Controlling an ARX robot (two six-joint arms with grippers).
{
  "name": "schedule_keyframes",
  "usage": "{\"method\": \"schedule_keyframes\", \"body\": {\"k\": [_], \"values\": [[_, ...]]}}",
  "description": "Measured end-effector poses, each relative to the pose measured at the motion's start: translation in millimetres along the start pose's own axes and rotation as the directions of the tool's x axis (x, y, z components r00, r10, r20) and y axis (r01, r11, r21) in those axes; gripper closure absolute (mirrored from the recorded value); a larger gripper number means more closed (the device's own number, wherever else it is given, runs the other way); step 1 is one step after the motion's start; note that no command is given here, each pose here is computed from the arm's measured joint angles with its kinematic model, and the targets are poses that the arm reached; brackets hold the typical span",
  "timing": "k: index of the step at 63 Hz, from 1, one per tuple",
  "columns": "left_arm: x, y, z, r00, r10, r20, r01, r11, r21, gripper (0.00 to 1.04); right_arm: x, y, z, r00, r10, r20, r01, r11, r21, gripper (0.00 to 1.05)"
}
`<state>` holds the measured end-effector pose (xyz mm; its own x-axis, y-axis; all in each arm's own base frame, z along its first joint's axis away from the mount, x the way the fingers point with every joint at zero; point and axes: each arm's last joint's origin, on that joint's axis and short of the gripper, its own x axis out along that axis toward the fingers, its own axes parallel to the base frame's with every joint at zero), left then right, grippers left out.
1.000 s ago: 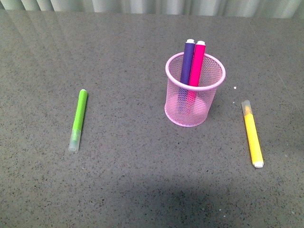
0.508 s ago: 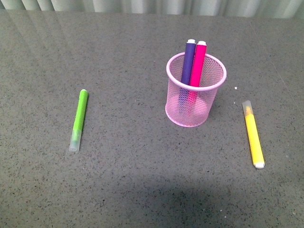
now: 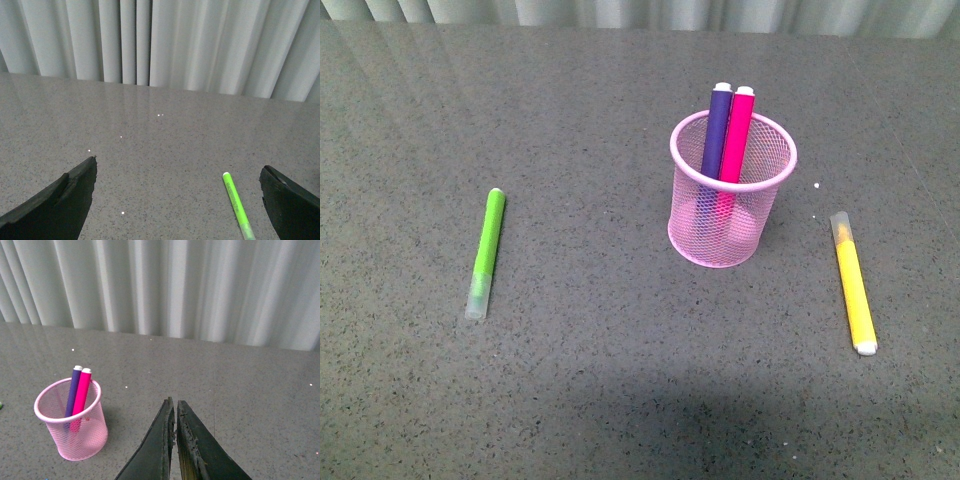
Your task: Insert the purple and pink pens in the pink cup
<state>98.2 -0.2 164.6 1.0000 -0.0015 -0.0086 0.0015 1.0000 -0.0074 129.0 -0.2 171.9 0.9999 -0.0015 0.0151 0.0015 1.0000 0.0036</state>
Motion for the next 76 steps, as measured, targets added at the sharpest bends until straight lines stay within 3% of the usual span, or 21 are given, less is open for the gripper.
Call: {"method": "schedule_keyframes", "body": {"k": [76], "values": [[0.0,0.0,0.0,1.0,0.0,0.0,0.0,1.0,0.0,0.08,-32.3,0.0,-1.1,1.0,0.0,0.003,0.0,1.0,0.0,1.02]]}}
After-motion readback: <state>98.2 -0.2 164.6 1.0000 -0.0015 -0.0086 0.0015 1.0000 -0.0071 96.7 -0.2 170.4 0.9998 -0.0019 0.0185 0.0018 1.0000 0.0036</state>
